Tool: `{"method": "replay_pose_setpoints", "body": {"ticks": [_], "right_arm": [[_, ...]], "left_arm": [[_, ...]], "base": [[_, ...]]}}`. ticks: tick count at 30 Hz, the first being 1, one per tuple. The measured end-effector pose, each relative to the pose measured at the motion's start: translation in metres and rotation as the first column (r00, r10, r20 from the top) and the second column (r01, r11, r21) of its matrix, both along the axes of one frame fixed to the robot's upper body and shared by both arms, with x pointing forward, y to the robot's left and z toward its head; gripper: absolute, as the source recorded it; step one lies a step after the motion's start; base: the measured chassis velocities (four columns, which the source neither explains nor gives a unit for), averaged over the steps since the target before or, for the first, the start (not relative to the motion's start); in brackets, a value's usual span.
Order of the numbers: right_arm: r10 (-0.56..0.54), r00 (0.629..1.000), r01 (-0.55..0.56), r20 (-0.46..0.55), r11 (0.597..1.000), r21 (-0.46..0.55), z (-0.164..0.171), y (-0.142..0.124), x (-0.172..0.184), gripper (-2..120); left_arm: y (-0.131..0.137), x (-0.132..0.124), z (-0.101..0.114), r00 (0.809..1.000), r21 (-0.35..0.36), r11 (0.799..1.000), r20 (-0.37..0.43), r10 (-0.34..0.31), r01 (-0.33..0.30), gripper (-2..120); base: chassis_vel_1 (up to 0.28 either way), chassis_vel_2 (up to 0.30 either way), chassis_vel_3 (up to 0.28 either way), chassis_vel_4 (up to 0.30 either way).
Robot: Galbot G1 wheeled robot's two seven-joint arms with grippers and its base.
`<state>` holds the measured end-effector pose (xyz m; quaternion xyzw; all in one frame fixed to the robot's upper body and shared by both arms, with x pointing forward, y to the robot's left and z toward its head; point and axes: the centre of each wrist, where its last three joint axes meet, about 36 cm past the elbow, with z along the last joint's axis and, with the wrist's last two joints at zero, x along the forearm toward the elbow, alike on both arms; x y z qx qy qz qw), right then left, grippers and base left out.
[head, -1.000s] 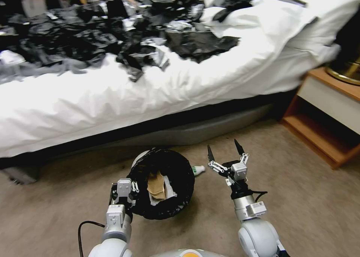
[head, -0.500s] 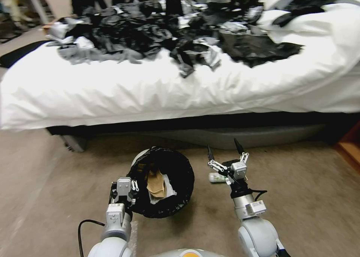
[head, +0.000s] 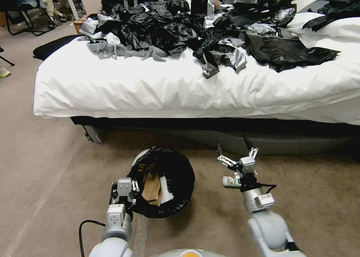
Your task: Pick up the trash bin, then pick up the garbage from the floor and place it into the trash bin.
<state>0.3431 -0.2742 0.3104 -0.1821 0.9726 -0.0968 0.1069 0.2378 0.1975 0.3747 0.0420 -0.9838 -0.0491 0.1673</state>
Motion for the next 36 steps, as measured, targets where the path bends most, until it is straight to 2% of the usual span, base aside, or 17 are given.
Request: {"method": "replay_pose_setpoints", "body": {"ticks": [2,3,5,6,7,9,10,14,16,20,22,26,36], "right_arm": [[0.078,0.996,-0.081,-0.042,0.994,-0.072,-0.003,-0.026,0.011,100],[0.078,0.996,-0.081,-0.042,0.994,-0.072,-0.003,-0.026,0.011,100],[0.205,0.968,-0.229,-0.143,0.957,-0.176,-0.004,-0.062,0.029,100],[0.205,0.968,-0.229,-0.143,0.957,-0.176,-0.004,-0.062,0.029,100],[0.255,0.946,-0.300,-0.201,0.923,-0.241,-0.005,-0.081,0.040,100],[0.293,0.913,-0.378,-0.283,0.870,-0.317,-0.010,-0.102,0.059,100],[0.293,0.913,-0.378,-0.283,0.870,-0.317,-0.010,-0.102,0.059,100],[0.295,0.878,-0.436,-0.376,0.819,-0.374,-0.036,-0.116,0.085,100],[0.289,0.871,-0.444,-0.397,0.808,-0.388,-0.045,-0.119,0.092,100],[0.253,0.850,-0.450,-0.461,0.804,-0.388,-0.073,-0.121,0.106,100],[0.234,0.831,-0.451,-0.504,0.814,-0.366,-0.092,-0.120,0.112,100],[0.217,0.816,-0.444,-0.537,0.829,-0.340,-0.108,-0.120,0.115,100],[0.208,0.794,-0.439,-0.571,0.846,-0.304,-0.126,-0.116,0.114,100]], "left_arm": [[0.000,-0.001,0.000,1.000,0.002,1.000,-0.002,-0.001,0.001,0],[0.000,-0.001,0.000,1.000,0.002,1.000,-0.002,-0.001,0.001,0],[-0.001,-0.002,0.000,1.000,0.005,1.000,-0.004,-0.004,0.004,0],[-0.001,-0.002,0.000,1.000,0.005,1.000,-0.004,-0.004,0.004,0],[-0.001,-0.003,0.000,1.000,0.006,1.000,-0.005,-0.003,0.003,0],[-0.001,-0.004,-0.001,1.000,0.007,1.000,-0.008,-0.003,0.003,0],[-0.001,-0.004,-0.001,1.000,0.007,1.000,-0.008,-0.003,0.003,0],[-0.001,-0.004,-0.001,1.000,0.009,1.000,-0.008,-0.002,0.002,0],[-0.001,-0.004,0.000,1.000,0.009,1.000,-0.007,-0.001,0.001,0],[0.000,-0.004,0.000,1.000,0.011,1.000,-0.006,0.002,-0.002,0],[0.000,-0.004,0.000,1.000,0.012,1.000,-0.009,0.004,-0.004,0],[0.002,-0.005,0.000,1.000,0.015,1.000,-0.011,0.008,-0.008,0],[0.001,-0.004,0.000,1.000,0.016,1.000,-0.011,0.012,-0.012,0]], "base": [[0.000,0.000,0.000,0.000],[0.000,0.000,0.000,0.000],[0.000,0.000,0.000,0.000],[0.000,0.000,0.000,0.000],[0.000,0.000,0.000,0.000],[0.000,0.000,0.000,0.000],[0.000,0.000,0.000,0.000],[0.000,0.000,0.000,0.000],[0.000,0.000,0.000,0.000],[0.000,0.000,0.000,0.000],[0.000,0.000,0.000,0.000],[0.000,0.000,0.000,0.000],[0.000,0.000,0.000,0.000]]}}
